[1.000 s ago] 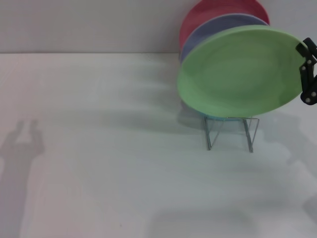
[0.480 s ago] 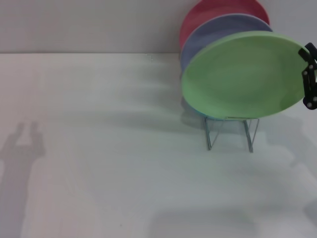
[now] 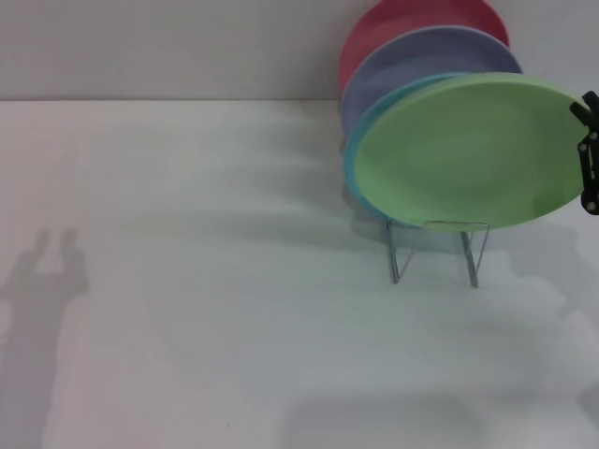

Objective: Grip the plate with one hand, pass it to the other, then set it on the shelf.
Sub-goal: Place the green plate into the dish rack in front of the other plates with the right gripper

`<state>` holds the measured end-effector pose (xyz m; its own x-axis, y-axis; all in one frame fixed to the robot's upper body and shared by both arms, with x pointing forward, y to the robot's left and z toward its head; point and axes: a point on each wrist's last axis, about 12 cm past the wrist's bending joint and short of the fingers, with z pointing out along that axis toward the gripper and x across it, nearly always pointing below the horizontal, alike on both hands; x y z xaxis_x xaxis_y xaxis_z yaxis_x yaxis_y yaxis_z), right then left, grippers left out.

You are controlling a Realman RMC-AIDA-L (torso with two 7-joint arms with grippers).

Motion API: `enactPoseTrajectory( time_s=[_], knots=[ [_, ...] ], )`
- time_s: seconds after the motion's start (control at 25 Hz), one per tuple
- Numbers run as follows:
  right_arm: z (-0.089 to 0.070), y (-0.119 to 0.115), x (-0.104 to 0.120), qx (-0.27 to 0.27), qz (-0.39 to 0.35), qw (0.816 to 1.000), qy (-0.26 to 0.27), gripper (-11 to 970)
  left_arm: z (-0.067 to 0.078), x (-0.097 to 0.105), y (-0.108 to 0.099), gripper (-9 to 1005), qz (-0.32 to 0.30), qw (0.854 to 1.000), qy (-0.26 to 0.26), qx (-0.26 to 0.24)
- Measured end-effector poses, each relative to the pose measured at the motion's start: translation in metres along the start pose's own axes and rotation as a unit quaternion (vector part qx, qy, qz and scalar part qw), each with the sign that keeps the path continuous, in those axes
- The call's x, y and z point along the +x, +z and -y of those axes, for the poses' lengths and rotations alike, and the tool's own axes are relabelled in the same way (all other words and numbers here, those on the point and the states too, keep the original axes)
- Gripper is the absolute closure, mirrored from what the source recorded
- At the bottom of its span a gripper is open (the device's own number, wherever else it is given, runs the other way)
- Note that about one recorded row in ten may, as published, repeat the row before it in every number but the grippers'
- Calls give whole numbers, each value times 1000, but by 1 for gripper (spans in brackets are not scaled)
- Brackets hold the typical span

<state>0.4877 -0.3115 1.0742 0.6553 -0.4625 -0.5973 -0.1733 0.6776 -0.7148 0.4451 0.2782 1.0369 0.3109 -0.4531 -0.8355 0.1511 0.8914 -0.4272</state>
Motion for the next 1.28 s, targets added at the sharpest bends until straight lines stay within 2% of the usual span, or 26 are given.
enactPoseTrajectory(
  time_s=[0.8,1.28],
  knots=[
    [-4,-1,4,-46,-10,999,-21,869,3,1,3,730,0,1000,-5,2],
    [-5,-1,7,-51,-21,998,-28,855,3,2,4,740,0,1000,-6,3]
  ],
)
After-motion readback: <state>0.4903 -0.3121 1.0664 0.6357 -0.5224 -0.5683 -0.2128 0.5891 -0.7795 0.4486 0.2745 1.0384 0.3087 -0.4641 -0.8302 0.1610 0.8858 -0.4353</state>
